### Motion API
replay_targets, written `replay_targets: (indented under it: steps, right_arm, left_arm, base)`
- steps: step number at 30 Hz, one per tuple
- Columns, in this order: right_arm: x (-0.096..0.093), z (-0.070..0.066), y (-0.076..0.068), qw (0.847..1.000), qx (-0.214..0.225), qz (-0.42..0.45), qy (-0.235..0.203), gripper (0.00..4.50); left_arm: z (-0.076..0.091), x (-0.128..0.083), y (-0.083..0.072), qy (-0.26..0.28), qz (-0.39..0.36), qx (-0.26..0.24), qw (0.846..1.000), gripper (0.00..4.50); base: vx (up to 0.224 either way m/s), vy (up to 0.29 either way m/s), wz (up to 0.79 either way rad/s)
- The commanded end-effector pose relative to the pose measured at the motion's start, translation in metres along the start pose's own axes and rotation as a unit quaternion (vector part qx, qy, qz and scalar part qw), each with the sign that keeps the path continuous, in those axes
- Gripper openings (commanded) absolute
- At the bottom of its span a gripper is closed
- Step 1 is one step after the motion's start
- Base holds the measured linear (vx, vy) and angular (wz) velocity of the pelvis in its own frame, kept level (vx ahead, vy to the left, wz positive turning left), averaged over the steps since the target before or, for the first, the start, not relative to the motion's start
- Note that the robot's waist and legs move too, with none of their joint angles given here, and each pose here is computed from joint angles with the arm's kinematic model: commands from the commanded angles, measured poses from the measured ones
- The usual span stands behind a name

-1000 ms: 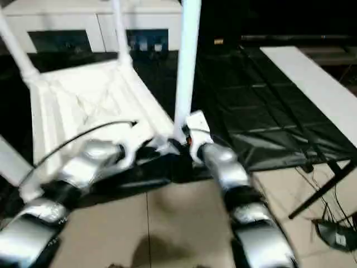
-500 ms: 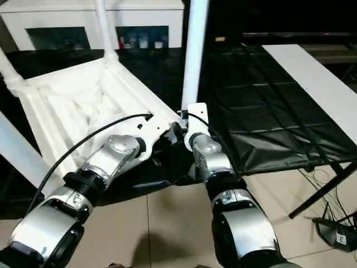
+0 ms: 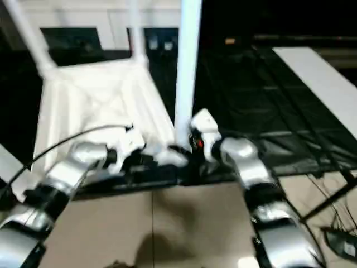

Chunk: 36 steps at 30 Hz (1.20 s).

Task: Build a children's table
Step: Rotate leg to tighten

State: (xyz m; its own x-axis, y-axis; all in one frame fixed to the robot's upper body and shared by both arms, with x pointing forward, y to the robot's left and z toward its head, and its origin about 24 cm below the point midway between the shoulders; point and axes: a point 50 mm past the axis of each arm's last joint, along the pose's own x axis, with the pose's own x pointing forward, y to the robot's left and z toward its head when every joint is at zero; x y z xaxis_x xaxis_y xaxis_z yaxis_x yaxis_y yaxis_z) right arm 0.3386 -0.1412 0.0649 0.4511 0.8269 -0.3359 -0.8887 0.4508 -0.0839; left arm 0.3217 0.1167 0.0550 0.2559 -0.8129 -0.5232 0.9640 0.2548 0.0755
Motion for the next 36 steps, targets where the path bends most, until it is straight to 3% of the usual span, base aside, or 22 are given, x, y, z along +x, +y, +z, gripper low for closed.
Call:
replay_targets:
  steps: [1, 9, 25, 36]
  right_arm:
    - [-0.013, -0.002, 0.003, 0.998, -0.013, 0.054, 0.014, 3.91]
    - [-0.021, -0.007, 0.008, 0.991, -0.051, 0.113, 0.055, 3.91]
    - [-0.019, -0.011, 0.013, 0.988, -0.051, 0.132, 0.065, 3.91]
    - [-0.017, -0.01, 0.013, 0.989, -0.036, 0.136, 0.053, 2.96]
  left_arm:
    - [0.003, -0.003, -0.014, -0.028, -0.072, 0.003, 0.997, 0.0]
    - [-0.005, -0.015, -0.01, -0.012, -0.057, 0.006, 0.998, 0.0]
    - [-0.002, -0.016, -0.01, -0.012, -0.053, 0.007, 0.998, 0.0]
    - [-0.002, -0.016, -0.011, -0.013, -0.057, 0.005, 0.998, 0.0]
  base:
    - [0.0, 0.0, 0.0]
    - [0.0, 0.0, 0.0]
    - [0.0, 0.0, 0.0]
    - [0.0, 0.0, 0.0]
